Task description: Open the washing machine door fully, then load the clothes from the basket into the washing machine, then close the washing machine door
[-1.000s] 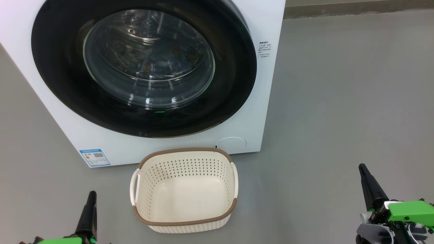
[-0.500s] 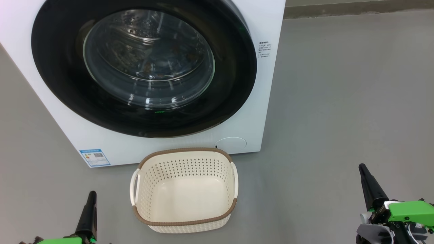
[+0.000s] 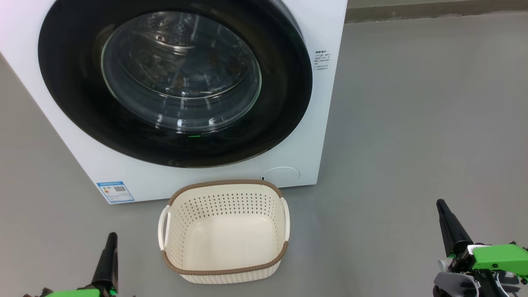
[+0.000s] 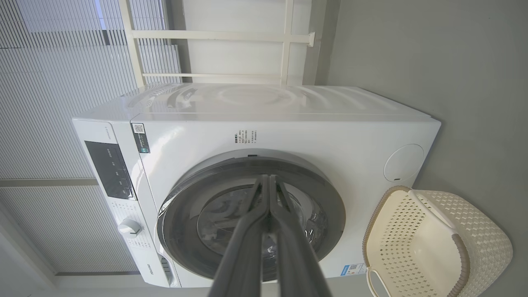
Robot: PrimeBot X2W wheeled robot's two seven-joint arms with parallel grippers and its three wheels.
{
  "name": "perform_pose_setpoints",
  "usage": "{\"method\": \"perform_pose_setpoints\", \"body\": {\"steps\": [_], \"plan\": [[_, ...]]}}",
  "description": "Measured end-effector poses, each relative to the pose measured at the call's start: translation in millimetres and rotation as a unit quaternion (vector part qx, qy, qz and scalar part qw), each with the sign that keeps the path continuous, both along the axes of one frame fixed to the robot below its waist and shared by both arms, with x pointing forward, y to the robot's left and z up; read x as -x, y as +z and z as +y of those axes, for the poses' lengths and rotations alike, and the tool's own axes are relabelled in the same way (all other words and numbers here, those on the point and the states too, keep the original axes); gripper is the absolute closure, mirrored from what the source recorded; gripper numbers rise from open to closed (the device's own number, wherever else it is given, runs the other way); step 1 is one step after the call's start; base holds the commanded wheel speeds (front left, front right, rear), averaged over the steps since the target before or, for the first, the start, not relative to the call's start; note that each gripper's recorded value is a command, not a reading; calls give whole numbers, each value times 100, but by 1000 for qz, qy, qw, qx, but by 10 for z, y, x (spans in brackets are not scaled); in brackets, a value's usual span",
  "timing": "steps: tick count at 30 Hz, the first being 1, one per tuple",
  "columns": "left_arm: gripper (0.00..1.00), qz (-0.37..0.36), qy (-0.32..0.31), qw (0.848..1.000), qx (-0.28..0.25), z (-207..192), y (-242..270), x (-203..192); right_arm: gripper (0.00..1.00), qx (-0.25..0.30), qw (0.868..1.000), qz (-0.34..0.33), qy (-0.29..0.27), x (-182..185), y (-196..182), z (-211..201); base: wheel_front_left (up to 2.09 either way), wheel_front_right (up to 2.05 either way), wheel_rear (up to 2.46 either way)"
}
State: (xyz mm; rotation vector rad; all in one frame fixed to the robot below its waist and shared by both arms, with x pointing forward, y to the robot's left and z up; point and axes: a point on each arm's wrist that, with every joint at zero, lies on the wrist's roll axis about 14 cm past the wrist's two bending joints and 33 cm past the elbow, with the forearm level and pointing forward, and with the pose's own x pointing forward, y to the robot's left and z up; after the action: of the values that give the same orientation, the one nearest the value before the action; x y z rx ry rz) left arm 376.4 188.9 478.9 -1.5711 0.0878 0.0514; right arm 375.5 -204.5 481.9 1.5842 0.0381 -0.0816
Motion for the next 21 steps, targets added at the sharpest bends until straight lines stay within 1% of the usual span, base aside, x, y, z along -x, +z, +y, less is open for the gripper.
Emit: {"method": "perform_pose_setpoints", "body": {"steps": [21], "plan": [[100,0,0,1000,0,0,0,0,100,0,1000,0,0,0,-1,-1,0,0,0]]}}
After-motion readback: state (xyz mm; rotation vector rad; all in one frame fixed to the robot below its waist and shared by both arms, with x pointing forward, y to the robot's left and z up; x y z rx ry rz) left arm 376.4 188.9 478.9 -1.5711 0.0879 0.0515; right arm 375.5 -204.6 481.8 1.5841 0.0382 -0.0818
